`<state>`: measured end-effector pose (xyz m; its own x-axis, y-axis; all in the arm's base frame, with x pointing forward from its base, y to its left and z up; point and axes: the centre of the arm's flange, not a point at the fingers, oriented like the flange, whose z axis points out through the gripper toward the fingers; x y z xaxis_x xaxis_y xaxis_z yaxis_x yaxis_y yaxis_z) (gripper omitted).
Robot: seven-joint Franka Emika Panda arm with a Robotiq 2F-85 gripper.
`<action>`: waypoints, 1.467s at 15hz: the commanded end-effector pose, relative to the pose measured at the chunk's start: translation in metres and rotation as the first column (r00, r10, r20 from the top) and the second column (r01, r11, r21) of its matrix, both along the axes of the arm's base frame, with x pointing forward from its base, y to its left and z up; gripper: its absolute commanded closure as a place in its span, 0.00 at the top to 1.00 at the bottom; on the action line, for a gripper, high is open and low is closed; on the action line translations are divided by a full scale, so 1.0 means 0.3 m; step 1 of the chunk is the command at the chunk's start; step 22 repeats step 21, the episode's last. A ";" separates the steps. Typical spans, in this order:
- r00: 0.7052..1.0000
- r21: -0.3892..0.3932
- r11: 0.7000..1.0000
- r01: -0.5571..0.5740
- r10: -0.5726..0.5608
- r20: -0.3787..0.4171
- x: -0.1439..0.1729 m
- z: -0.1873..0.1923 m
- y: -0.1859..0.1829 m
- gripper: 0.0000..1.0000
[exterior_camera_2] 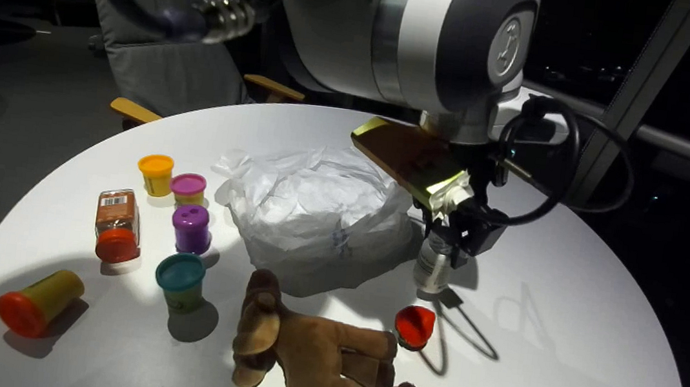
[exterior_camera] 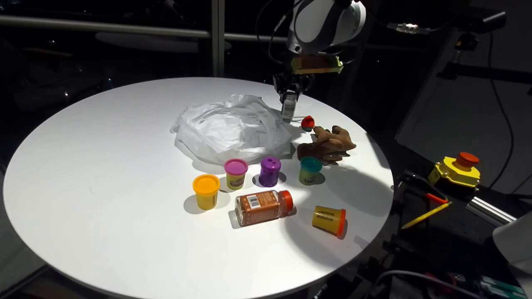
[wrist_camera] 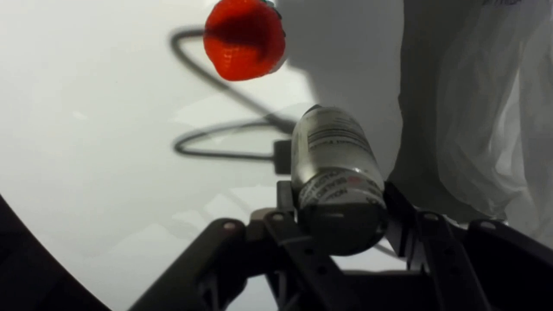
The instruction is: Remove all the contents from the white plastic bag one at a time and put them on the table
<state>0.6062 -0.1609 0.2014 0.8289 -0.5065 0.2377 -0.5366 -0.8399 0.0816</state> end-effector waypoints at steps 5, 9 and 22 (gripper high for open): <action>0.997 0.014 0.999 -0.035 0.035 0.062 -0.018 0.019 -0.024 0.84; 0.970 -0.021 0.970 -0.243 0.243 -0.015 -0.074 0.212 0.148 1.00; 0.761 0.039 0.789 -0.614 0.604 -0.235 -0.255 0.559 0.596 1.00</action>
